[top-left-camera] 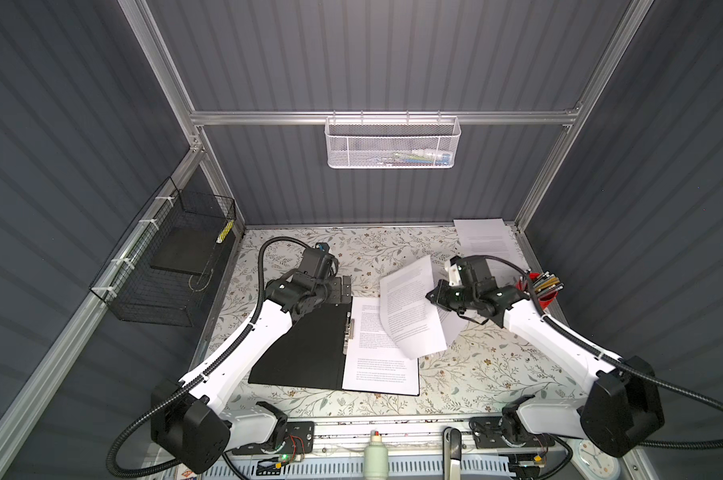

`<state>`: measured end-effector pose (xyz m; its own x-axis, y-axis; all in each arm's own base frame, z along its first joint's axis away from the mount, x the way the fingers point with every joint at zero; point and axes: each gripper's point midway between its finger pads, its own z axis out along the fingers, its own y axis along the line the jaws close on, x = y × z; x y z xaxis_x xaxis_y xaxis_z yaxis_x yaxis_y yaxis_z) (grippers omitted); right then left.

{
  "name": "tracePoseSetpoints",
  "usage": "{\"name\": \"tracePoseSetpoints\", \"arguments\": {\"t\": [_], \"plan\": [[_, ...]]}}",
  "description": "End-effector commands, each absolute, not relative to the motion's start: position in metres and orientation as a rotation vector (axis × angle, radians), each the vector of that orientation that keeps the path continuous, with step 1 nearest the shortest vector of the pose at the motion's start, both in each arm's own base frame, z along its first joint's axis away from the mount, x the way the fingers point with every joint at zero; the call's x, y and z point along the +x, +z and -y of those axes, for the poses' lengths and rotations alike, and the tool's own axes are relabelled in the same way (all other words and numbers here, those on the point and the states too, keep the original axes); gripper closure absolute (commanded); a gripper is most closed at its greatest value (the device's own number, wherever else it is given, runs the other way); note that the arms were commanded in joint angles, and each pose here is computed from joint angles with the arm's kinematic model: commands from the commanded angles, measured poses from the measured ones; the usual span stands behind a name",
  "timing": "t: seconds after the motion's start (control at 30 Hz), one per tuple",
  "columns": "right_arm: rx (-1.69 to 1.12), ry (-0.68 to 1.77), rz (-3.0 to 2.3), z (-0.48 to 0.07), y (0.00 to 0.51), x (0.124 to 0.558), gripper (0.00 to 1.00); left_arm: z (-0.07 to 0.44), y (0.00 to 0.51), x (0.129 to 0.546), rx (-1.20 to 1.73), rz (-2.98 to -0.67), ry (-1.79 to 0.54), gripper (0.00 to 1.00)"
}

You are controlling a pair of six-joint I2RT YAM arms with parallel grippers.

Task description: Put the files into the folder

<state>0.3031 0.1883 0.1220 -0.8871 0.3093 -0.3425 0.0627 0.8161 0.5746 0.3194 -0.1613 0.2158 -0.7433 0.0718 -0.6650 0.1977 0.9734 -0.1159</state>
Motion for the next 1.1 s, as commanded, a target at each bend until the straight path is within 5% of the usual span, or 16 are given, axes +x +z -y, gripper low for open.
{"name": "tracePoseSetpoints", "arguments": {"t": [0.0,0.23,1.07], "plan": [[0.358,0.820,-2.519,-0.188,0.096,0.307,1.00,0.155,0.204,0.309,0.219,-2.442,-0.213,0.00],[0.349,0.806,-2.593,-0.198,0.052,0.297,1.00,0.161,0.192,0.306,0.234,-2.474,-0.246,0.00],[0.433,0.752,-2.627,-0.234,0.053,0.274,1.00,0.165,0.175,0.296,0.256,-2.531,-0.286,0.00]]}}
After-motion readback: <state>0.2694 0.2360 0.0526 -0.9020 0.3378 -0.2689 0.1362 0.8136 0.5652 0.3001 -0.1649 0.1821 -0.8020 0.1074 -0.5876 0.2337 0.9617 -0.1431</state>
